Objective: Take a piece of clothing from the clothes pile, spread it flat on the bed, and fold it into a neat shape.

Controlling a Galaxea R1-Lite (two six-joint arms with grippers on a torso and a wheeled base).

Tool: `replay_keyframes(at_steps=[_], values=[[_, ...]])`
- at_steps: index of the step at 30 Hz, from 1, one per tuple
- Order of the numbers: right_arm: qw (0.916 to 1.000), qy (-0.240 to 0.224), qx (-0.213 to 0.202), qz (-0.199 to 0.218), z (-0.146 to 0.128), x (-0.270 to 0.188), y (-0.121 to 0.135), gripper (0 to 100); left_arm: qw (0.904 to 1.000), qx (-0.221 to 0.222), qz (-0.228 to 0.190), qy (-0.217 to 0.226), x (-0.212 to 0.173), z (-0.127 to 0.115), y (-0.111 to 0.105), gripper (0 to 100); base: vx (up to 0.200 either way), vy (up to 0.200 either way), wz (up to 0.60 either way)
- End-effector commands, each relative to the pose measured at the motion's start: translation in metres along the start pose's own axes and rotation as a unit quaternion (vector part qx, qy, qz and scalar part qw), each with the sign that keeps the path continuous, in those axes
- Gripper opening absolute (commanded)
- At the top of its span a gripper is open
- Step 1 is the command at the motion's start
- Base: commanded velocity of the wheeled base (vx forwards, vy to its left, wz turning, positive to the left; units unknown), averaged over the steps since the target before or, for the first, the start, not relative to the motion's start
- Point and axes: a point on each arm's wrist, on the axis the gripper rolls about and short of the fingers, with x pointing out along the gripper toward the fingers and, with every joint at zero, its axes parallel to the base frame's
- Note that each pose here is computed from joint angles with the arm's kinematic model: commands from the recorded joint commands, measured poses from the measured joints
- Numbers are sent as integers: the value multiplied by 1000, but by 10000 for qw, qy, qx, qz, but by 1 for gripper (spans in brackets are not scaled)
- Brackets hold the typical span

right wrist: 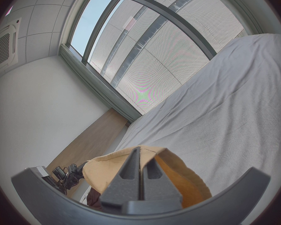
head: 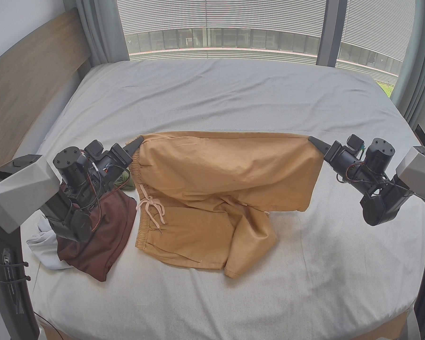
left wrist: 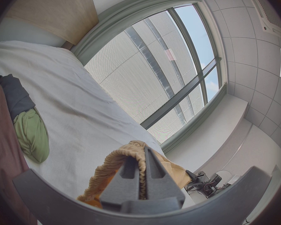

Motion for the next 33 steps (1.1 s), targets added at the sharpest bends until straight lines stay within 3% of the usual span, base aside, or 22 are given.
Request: replay_keyframes(at_steps=[1, 13, 33], values=[[10000, 40, 28, -31, -11, 10, -16, 0, 10000, 2, 34, -39, 9, -7, 14, 0, 0, 0, 0], [9999, -86, -60, 70, -17, 30, -37, 0, 9992, 79, 46, -395, 31, -12, 29, 0, 0, 0, 0], [9997, -168, -118, 121, -22, 56, -60, 0, 9980, 121, 6, -618, 50, -22, 54, 0, 0, 0, 0]])
